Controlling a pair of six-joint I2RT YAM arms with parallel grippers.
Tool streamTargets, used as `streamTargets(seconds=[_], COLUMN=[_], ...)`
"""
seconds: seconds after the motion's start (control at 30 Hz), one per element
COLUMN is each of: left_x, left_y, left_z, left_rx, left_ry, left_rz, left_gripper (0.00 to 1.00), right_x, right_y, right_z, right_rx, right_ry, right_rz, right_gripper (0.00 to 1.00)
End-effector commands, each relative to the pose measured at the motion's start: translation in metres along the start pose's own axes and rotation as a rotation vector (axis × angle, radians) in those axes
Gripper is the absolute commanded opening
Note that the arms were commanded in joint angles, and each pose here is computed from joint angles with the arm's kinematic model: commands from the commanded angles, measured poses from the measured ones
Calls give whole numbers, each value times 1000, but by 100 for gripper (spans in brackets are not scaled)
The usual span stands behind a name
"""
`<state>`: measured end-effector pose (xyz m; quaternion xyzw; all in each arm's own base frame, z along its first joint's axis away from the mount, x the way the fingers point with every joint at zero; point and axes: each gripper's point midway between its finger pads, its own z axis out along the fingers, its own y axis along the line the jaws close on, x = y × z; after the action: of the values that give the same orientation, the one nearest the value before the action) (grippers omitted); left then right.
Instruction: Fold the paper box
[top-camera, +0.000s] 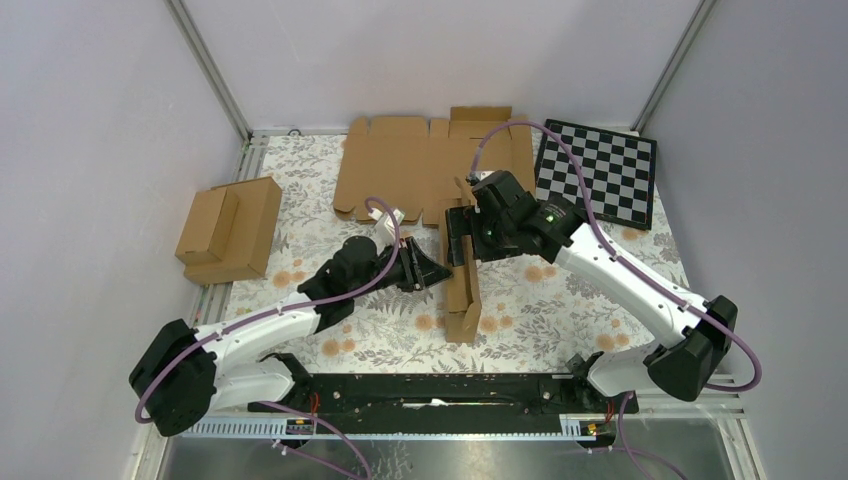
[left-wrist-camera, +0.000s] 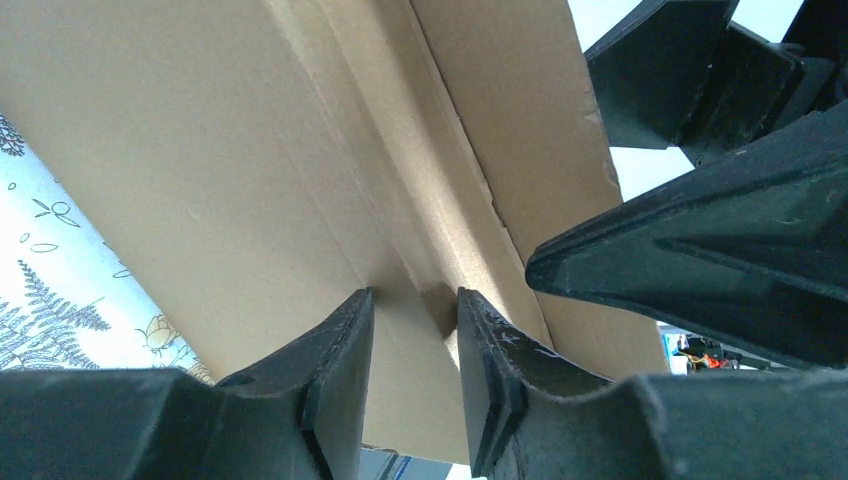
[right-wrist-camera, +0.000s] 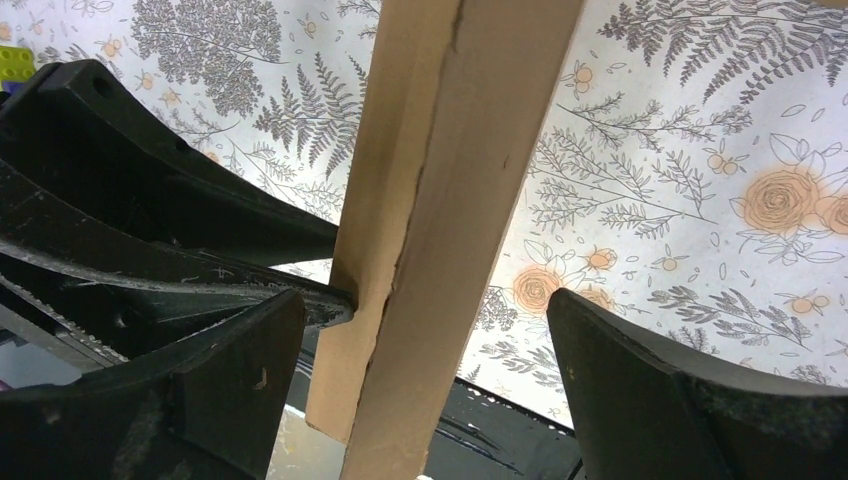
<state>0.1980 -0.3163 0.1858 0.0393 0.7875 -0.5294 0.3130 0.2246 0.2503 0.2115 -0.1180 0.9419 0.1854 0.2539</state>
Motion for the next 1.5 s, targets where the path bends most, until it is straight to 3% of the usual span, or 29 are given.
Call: streamTargets(seconds=[0.0,0.57,0.93,1.13,1.3,1.47], left_x=[-1,25,23,-8,-63,-104], left_y=[-8,-15,-26,-24,-9,-16], left_z=[2,9,2,-19,-48,-55], left_rx=[32,44,62,13,3,125], left_ry=[9,5,-3,22,-50,-111], left_rz=[18,-66,-46,-6,64,239], left_gripper=[35,35,40,46,52,61], right_x=[-7,-19,1,15,32,46], right_y=[1,-14,-32,-28,-10,-4], right_z=[-6,23,22,7,-7,-22], right_rx=[31,180,214,131,-43,-147], right_ry=[-25,-59,-21,18,68,67], right_rz=[-23,47,-11,-132,-277,-353], right_gripper=[99,98,66,62,63,68])
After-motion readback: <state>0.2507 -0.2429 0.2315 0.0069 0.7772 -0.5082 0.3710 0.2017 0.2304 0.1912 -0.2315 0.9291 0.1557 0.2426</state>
